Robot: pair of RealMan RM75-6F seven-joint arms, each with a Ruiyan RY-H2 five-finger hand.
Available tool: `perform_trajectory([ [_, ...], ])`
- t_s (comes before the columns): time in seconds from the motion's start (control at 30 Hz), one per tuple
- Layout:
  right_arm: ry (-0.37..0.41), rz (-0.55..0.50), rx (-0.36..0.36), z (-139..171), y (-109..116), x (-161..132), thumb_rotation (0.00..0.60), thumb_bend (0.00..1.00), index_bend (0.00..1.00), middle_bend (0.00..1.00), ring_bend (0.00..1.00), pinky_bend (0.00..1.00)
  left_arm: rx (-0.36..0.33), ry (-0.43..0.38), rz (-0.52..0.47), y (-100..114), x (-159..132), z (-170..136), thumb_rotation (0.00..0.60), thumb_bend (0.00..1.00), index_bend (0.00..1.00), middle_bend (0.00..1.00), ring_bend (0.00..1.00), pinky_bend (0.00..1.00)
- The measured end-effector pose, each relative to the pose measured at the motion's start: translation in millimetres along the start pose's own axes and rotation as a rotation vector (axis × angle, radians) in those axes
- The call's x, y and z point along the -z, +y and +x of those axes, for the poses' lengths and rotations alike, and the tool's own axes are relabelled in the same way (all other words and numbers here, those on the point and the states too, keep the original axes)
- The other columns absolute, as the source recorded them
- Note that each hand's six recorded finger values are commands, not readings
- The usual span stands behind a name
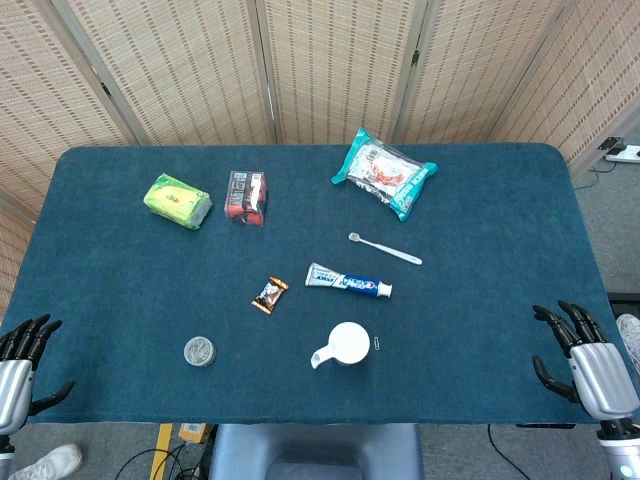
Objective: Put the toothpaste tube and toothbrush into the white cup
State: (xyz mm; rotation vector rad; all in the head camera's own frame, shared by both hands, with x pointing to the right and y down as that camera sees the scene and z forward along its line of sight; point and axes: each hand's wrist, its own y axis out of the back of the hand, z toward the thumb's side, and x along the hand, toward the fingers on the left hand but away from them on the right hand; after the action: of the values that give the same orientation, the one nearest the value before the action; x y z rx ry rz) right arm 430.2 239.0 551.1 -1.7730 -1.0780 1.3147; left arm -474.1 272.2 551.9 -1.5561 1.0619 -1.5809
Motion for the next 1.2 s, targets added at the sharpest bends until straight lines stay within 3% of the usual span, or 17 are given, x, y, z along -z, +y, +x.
perform_trajectory([
  [0.67,0.002,0.016,-0.021,-11,-4,-4,0.6,0.31,0.15,0.26,0.08,0.1,0.012,0.014,0.003,-4,1,0,0.6,0.25,0.17,0.11,0.1,0.15],
  [0.97,0.046,0.052,-0.05,-46,-15,-24,0.6,0.19,0.15,0.26,0.08,0.1,0.015,0.013,-0.006,-5,2,-2,0.6,0.25,0.17,0.11,0.1,0.15],
  [1.2,0.116,0.116,-0.121,-96,-43,-61,0.6,0.1,0.15,0.26,0.09,0.1,0.005,0.025,-0.012,-1,7,-6,0.6,0.25,0.17,0.11,0.1,0.15],
])
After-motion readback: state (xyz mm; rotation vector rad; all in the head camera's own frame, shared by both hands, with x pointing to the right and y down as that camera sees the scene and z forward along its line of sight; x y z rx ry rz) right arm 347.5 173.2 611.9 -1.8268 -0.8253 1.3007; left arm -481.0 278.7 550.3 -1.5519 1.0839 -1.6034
